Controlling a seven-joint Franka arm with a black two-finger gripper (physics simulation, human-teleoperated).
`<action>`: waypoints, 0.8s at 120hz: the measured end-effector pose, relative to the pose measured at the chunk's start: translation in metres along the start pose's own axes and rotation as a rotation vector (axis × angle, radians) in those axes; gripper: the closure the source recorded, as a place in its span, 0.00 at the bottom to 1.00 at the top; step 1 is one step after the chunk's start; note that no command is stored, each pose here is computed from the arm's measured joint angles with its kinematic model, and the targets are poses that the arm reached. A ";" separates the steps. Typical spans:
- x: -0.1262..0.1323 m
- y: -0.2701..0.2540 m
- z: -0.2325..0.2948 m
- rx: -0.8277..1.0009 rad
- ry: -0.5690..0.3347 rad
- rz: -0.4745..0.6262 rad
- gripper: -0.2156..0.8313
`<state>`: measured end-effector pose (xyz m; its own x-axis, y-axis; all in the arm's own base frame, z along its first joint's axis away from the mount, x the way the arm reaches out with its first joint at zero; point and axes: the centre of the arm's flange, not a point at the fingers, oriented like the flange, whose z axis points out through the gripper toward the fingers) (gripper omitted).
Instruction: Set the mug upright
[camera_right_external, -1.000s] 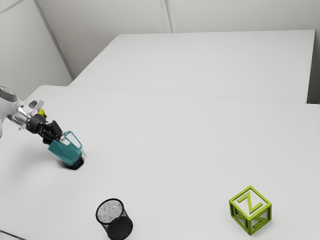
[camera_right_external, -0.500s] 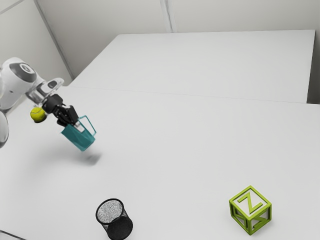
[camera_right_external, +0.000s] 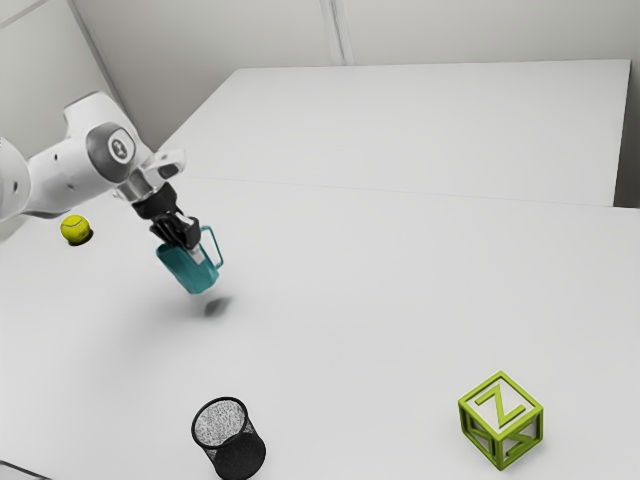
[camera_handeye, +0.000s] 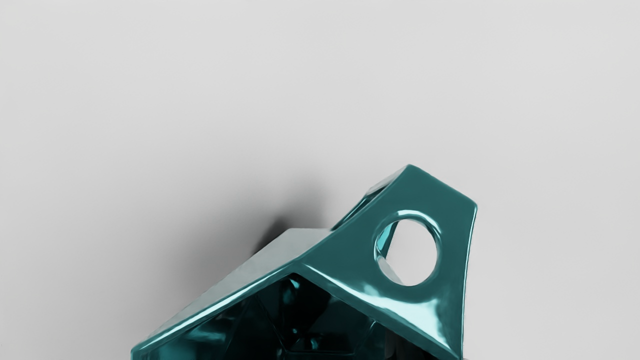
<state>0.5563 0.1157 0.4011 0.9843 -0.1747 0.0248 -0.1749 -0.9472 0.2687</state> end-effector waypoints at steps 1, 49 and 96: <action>0.001 0.001 0.000 0.007 -0.001 0.002 0.95; -0.013 0.029 0.026 0.130 -0.054 -0.061 0.95; -0.013 0.052 0.049 0.198 -0.095 -0.104 0.94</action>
<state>0.5331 0.0552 0.3673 0.9923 -0.0890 -0.0867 -0.0829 -0.9940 0.0710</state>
